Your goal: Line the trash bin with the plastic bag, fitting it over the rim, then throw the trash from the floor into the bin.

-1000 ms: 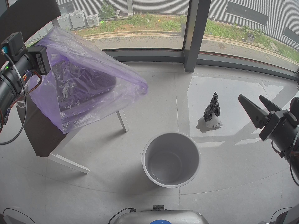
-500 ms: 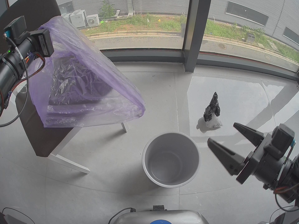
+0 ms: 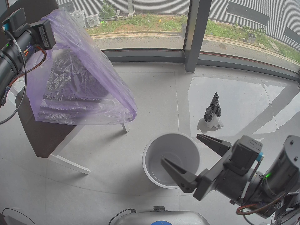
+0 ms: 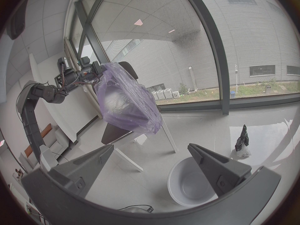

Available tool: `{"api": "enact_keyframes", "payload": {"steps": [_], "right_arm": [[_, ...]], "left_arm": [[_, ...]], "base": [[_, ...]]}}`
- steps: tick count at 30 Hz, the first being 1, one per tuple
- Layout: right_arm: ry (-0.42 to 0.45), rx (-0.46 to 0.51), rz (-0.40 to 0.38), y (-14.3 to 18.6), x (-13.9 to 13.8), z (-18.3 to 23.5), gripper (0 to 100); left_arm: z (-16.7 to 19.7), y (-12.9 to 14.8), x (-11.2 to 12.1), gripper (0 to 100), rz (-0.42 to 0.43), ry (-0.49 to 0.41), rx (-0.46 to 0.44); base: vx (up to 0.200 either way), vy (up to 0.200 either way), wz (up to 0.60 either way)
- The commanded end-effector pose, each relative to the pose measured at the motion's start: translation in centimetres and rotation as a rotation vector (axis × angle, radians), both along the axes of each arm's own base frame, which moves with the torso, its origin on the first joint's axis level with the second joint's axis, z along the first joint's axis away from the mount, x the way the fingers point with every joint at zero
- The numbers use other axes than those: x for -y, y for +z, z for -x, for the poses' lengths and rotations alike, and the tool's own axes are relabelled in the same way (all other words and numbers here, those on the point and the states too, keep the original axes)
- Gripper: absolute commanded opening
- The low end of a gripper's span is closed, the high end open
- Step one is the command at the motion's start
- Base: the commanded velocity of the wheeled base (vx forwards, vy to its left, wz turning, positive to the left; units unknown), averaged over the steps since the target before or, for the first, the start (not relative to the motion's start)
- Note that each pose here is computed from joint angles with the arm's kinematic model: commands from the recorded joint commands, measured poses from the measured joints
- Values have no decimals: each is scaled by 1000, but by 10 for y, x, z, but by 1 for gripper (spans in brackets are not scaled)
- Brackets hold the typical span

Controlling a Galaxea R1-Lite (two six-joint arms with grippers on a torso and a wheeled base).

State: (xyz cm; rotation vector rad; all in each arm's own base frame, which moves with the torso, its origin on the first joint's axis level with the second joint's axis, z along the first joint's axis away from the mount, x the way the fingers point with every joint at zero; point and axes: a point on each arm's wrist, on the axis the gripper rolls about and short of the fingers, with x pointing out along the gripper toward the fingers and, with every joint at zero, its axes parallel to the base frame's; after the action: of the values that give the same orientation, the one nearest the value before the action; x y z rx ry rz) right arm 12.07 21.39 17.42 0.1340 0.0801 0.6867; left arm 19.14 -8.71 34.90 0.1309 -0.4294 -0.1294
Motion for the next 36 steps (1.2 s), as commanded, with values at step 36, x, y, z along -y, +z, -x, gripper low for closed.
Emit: {"api": "enact_keyframes", "payload": {"steps": [36], "right_arm": [[-238, -110, -252, -25, -113, -102, 100]], "left_arm": [[26, 10, 0, 0, 22, -54, 51]], "base": [[0, 0, 0]]}}
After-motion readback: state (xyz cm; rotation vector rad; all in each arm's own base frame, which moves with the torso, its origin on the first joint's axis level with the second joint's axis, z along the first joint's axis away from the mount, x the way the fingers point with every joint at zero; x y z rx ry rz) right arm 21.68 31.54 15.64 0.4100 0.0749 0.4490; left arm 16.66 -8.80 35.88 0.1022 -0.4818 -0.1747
